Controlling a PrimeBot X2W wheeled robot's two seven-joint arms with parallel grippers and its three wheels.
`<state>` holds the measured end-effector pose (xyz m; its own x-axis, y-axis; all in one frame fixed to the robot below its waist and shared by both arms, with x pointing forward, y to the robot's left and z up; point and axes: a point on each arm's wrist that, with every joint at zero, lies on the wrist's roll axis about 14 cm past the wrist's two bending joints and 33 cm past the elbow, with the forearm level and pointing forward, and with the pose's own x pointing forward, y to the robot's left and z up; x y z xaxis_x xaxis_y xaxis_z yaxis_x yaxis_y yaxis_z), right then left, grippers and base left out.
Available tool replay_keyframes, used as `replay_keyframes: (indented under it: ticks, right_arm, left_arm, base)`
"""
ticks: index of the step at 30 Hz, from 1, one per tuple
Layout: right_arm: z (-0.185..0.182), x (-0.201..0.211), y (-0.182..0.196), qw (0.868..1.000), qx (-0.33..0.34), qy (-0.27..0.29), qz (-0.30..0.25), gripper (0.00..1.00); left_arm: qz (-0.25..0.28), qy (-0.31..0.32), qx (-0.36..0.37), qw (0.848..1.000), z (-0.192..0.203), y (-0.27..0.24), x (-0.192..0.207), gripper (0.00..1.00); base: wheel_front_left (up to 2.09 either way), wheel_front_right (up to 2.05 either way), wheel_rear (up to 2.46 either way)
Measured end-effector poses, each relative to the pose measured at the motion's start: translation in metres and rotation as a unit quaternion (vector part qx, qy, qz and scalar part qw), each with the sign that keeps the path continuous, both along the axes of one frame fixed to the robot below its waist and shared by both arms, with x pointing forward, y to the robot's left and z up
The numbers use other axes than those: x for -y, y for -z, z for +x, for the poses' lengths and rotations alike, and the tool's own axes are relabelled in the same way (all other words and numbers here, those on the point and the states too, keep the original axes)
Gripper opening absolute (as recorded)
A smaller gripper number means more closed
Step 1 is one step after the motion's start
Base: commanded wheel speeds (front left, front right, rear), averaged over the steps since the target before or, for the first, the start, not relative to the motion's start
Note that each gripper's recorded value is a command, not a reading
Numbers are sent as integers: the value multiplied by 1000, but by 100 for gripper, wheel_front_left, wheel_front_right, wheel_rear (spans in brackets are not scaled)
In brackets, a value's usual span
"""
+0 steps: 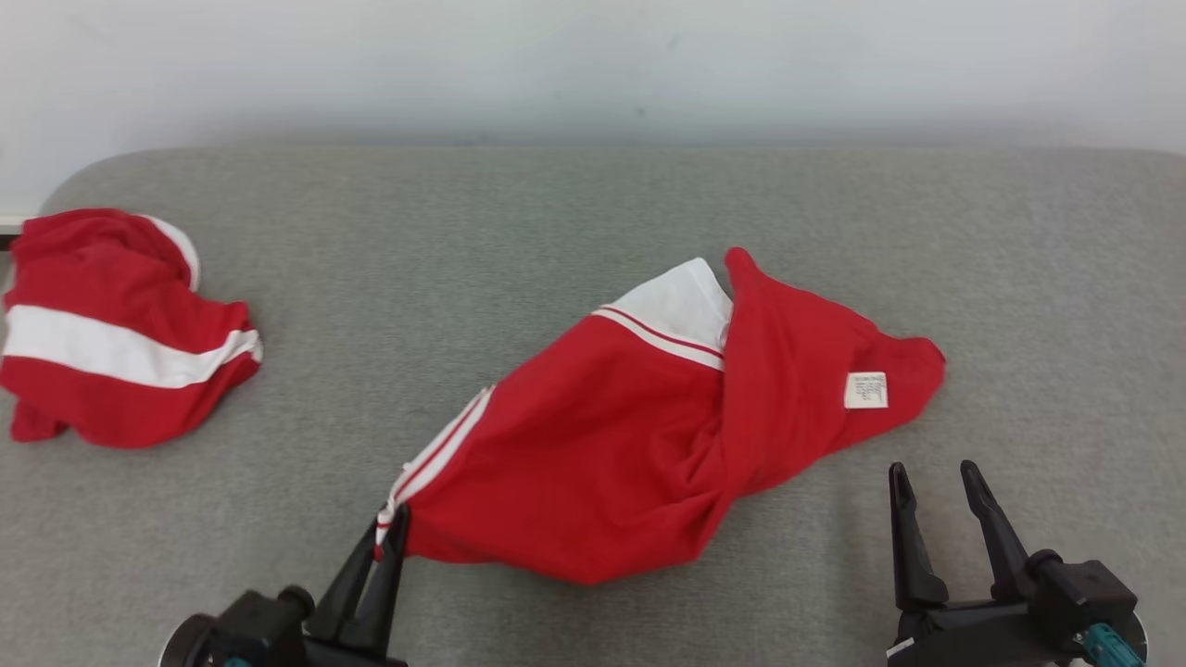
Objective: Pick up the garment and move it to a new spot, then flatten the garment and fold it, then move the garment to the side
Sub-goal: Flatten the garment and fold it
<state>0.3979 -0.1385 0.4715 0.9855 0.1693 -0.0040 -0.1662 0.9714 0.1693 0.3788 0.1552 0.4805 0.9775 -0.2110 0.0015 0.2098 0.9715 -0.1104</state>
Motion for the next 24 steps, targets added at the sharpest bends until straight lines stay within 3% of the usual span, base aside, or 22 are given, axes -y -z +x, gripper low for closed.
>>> replay_keyframes:
  ticks: [4,13,24]
  right_arm:
    - [5,-10,-1,1000,2,-14,3,100]
    - [13,-16,7,1000,-9,-20,9,100]
    - [11,-9,6,1000,-8,-11,6,100]
  left_arm:
    - [-3,4,8,1000,-30,-15,3,0]
    - [-18,-26,-74,997,-81,12,-5,0]
    - [-12,41,-7,999,-38,-18,23,0]
  base:
    - [0,0,0]
    - [0,0,0]
    - [0,0,0]
